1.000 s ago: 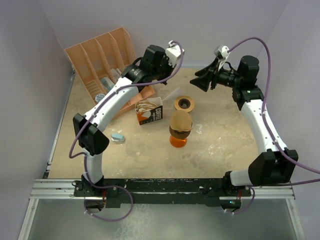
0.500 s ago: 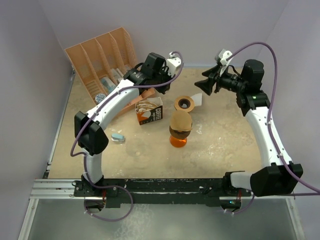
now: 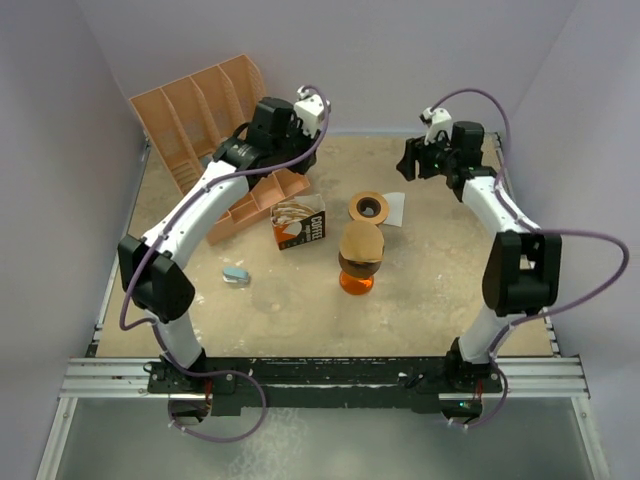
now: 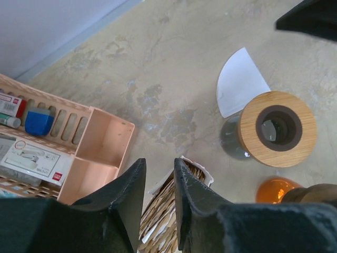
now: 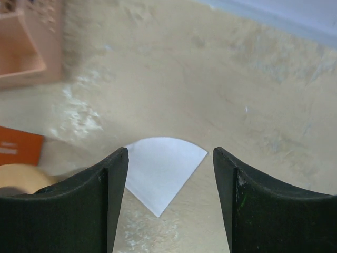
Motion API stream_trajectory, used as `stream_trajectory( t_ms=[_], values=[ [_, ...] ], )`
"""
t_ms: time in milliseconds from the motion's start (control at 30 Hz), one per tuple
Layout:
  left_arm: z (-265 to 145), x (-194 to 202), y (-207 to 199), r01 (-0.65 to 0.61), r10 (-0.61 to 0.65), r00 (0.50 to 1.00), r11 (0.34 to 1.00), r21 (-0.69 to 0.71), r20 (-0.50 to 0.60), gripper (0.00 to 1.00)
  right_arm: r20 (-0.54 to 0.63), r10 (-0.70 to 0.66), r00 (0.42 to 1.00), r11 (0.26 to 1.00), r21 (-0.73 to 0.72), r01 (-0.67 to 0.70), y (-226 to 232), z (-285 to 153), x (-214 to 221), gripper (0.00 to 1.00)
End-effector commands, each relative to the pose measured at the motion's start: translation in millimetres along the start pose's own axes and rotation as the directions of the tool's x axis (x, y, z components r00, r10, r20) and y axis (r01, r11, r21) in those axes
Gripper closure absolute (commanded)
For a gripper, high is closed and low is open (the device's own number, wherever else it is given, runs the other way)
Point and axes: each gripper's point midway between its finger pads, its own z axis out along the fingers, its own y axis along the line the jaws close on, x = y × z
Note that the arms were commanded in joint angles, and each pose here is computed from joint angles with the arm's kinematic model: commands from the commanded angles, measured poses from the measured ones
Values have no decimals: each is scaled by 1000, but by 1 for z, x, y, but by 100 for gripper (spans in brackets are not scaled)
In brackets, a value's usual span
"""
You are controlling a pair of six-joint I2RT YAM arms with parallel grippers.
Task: Place the coffee filter in the dripper
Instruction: Pick up the coffee filter from the center of the board.
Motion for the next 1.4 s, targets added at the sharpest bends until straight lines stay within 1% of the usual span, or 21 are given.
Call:
stream_trajectory(
  t_ms=[0, 167, 267, 433, 867, 1133, 1233, 1367],
  values=[
    [-28, -38, -6, -5, 3, 991, 1000, 12, 132, 73, -10, -20, 1000, 994, 103, 21, -30, 20, 0, 30],
    [-34, -40, -10, -10, 6, 990, 1000, 27, 138, 70, -121, -17, 993, 993, 116, 31, -37, 48, 43, 17],
    [-36, -39, -9, -16, 13, 990, 1000, 21, 138, 69, -176, -32, 984, 991, 119, 54, -36, 57, 64, 14],
    [-38, -37, -10, -29, 25, 990, 999, 28, 135, 69, -257, -54, 965, 992, 96, 81, -22, 70, 96, 14],
    [-49, -38, -12, -45, 40, 989, 998, 34, 145, 68, -385, -67, 920, 994, 55, 95, -3, 81, 149, 22],
    [-56, -39, -12, -52, 47, 988, 998, 34, 150, 68, -465, -91, 881, 991, 47, 128, -7, 75, 182, 28],
    [-59, -41, -12, -54, 49, 987, 998, 33, 154, 68, -488, -93, 868, 992, 28, 122, -4, 74, 193, 34],
    [-61, -41, -12, -58, 52, 986, 998, 32, 156, 68, -509, -87, 857, 994, 13, 109, 0, 69, 204, 47]
  ],
)
